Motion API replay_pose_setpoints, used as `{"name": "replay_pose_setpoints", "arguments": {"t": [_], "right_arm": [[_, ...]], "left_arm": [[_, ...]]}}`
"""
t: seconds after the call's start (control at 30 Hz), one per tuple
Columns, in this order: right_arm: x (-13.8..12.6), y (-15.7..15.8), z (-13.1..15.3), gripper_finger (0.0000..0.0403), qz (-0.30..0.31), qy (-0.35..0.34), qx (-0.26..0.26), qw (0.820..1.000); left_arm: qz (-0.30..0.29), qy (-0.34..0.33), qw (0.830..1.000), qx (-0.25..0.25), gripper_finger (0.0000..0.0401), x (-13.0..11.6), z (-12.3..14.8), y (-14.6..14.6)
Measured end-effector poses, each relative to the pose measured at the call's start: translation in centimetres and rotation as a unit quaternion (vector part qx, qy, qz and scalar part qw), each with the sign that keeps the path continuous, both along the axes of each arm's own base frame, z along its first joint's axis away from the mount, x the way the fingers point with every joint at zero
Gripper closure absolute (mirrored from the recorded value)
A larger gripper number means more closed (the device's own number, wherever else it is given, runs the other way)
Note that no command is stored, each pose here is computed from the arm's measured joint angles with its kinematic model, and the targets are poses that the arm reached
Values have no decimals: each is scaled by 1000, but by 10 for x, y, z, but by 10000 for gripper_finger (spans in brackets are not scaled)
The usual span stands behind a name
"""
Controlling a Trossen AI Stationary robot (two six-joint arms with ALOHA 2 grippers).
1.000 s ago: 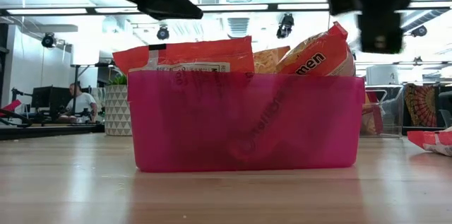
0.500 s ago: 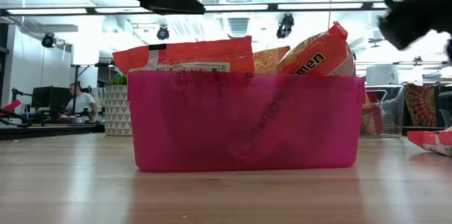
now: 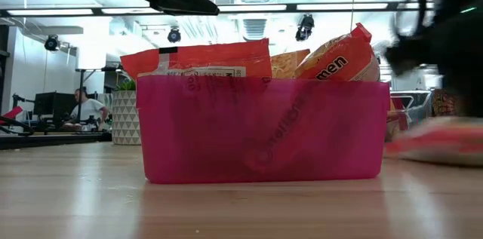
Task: Sort Maruchan noodles
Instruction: Put the orange noodle pack into the red bin
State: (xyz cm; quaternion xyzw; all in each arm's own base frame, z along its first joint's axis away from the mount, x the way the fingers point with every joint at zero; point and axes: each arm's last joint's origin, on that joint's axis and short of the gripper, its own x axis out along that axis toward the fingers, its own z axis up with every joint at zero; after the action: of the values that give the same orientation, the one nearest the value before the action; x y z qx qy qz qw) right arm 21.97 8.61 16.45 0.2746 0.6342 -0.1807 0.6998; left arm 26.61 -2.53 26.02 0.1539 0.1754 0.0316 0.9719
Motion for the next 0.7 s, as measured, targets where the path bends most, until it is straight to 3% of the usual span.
{"name": "replay_pose_setpoints", "arguments": {"t": [0.1, 0.17, 0.43, 0.7], "right_arm": [[8, -20, 11, 394, -39, -79, -141, 986], [13, -28, 27, 394, -25, -135, -179, 974], [9, -66, 66, 394, -14, -216, -142, 966], [18, -88, 70, 375, -12, -245, -166, 955]], "left_arm": [[0, -3, 1000, 2, 278, 0, 0, 0], [0, -3, 1000, 1, 278, 0, 1, 0], [5, 1, 1000, -12, 278, 2, -1, 0], [4, 4, 1000, -8, 278, 2, -2, 0]]}}
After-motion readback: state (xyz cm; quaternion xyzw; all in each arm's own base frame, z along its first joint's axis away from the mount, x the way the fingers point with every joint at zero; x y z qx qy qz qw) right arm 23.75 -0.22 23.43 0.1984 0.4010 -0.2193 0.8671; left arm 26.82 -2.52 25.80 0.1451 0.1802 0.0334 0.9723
